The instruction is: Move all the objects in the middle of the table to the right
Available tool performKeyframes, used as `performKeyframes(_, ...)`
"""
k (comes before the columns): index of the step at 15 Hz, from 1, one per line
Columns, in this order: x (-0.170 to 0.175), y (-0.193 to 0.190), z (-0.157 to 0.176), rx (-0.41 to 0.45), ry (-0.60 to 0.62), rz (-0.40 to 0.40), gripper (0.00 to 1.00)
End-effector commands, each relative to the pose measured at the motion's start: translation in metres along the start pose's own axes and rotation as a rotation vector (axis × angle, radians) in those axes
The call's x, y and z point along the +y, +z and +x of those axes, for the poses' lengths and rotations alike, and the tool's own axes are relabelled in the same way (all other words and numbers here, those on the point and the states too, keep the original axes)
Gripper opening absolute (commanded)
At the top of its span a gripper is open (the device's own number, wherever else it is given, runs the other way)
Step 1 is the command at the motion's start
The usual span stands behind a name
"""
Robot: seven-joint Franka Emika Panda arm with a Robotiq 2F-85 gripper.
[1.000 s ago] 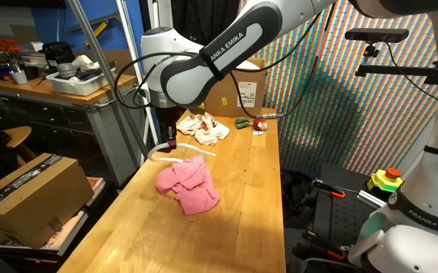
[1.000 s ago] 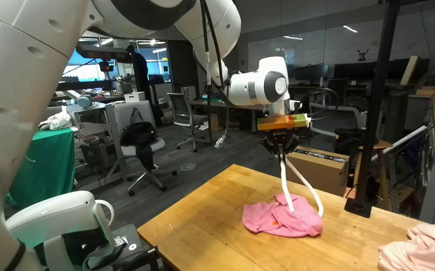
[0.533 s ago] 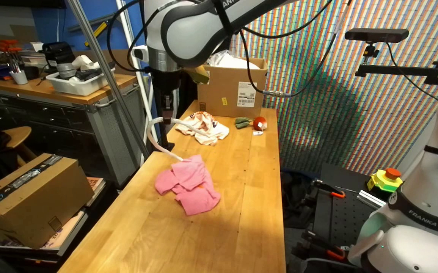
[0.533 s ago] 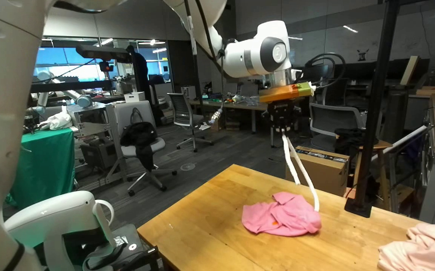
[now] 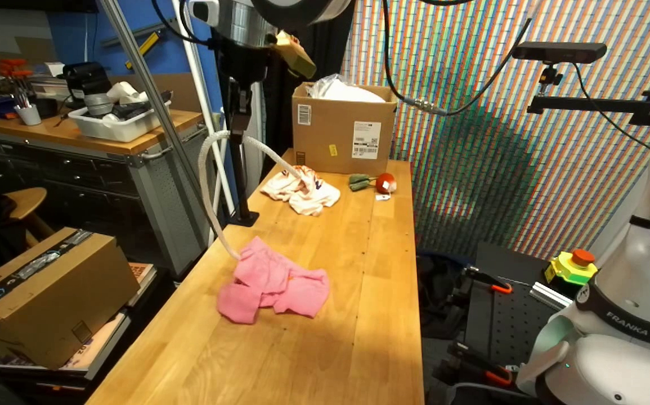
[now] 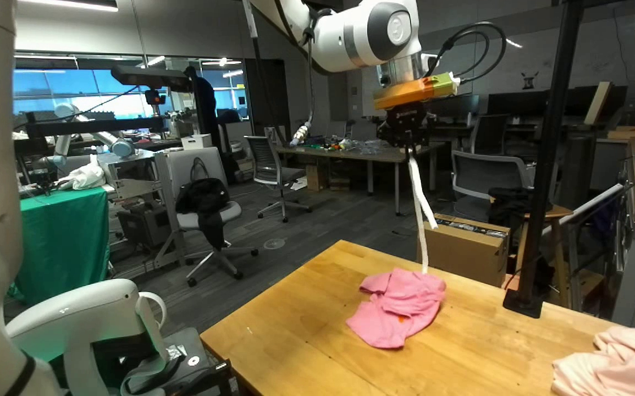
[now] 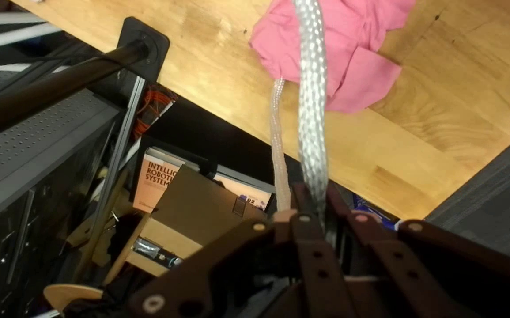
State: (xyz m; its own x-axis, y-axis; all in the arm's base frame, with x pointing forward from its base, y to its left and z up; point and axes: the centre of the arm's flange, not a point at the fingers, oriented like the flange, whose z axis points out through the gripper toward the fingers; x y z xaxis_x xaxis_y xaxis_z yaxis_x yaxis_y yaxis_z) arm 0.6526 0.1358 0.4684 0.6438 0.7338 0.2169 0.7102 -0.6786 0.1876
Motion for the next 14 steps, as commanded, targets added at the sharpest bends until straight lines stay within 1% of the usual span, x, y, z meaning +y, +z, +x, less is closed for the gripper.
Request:
performKeyframes(1,0.003,-0.045,-0.004,0.072,0.006,-0.049,0.05)
performKeyframes(5,0.007,-0.082,0.001,0.128,0.019,-0.088,0.05)
performKeyframes(7,0.007,-0.094,0.000,0.144,0.011,-0.079,0.05)
performKeyframes(8,0.007,-0.095,-0.002,0.148,0.000,-0.056,0.05)
performKeyframes(11,0.004,-0.106,-0.005,0.168,-0.030,0.045,0.05)
performKeyframes(13,0.001,-0.105,-0.012,0.156,-0.042,0.096,0.05)
performKeyframes(14,0.000,-0.103,-0.017,0.136,-0.044,0.105,0.05)
